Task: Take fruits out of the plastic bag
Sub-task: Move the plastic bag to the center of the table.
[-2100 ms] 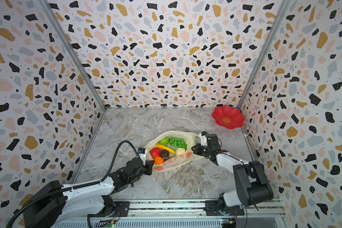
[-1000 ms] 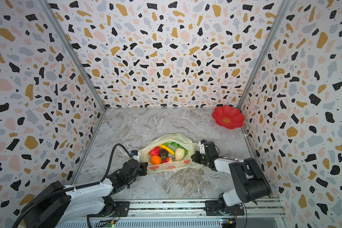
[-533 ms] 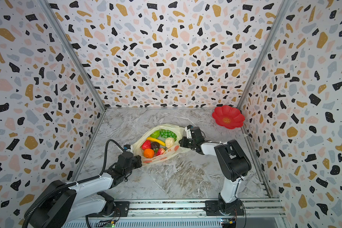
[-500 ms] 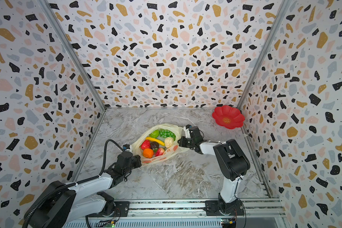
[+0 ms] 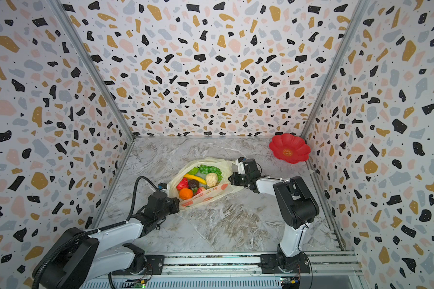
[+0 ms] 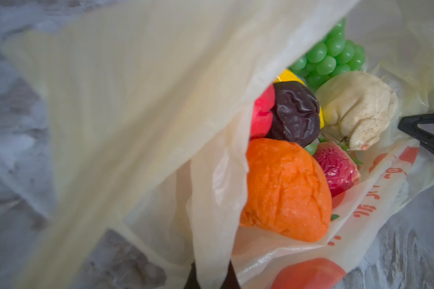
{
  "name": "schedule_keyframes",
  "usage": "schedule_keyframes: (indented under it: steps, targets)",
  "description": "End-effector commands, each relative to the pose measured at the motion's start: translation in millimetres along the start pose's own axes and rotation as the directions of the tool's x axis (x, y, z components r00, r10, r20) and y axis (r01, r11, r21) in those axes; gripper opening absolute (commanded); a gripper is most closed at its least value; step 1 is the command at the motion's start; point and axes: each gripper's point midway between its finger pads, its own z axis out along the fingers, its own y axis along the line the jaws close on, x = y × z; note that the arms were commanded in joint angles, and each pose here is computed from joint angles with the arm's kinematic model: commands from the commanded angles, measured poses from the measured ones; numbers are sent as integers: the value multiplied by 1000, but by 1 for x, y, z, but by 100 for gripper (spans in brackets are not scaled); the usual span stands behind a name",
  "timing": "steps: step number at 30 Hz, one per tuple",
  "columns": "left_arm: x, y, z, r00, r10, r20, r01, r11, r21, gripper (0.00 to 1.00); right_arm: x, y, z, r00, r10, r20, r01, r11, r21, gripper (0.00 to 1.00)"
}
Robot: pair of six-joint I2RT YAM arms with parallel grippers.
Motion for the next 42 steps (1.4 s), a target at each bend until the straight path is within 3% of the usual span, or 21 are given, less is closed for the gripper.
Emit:
schedule_keyframes:
  steps: [1, 8, 13, 17, 23, 25, 31, 37, 42]
  targets:
    - [-16, -17, 3, 998, 54, 24, -55, 997, 51, 6, -14, 22, -6, 998, -55, 7, 55, 998, -41, 28]
    - [-17, -35, 18, 996, 87, -7, -86, 992, 90, 5, -25, 32, -22, 996, -87, 31, 87, 996, -24, 65]
    - [-19, -51, 24, 991, 136, -4, -135, 986, 96, 5, -29, 25, -50, 993, -99, 57, 95, 993, 75, 80]
    - [-20, -52, 27, 991, 137, 1, -136, 986, 96, 5, -36, 18, -85, 990, -86, 108, 75, 992, 102, 80]
    - [-19, -52, 28, 990, 140, 4, -140, 985, 105, 5, -70, -20, -162, 954, -23, 300, -46, 974, 221, 78]
    - [-19, -54, 26, 991, 136, 7, -135, 984, 117, 5, -83, -49, -188, 921, 36, 388, -148, 954, 262, 78]
    - [-21, -56, 19, 992, 126, 29, -129, 982, 136, 5, -98, -124, -234, 780, 228, 583, -421, 880, 219, 75]
    - [-21, -58, 16, 992, 122, 35, -126, 981, 148, 5, -107, -184, -241, 655, 364, 662, -585, 799, 140, 73]
    - [-20, -60, 17, 993, 117, 29, -120, 980, 160, 5, -123, -220, -236, 593, 401, 698, -654, 746, 127, 72]
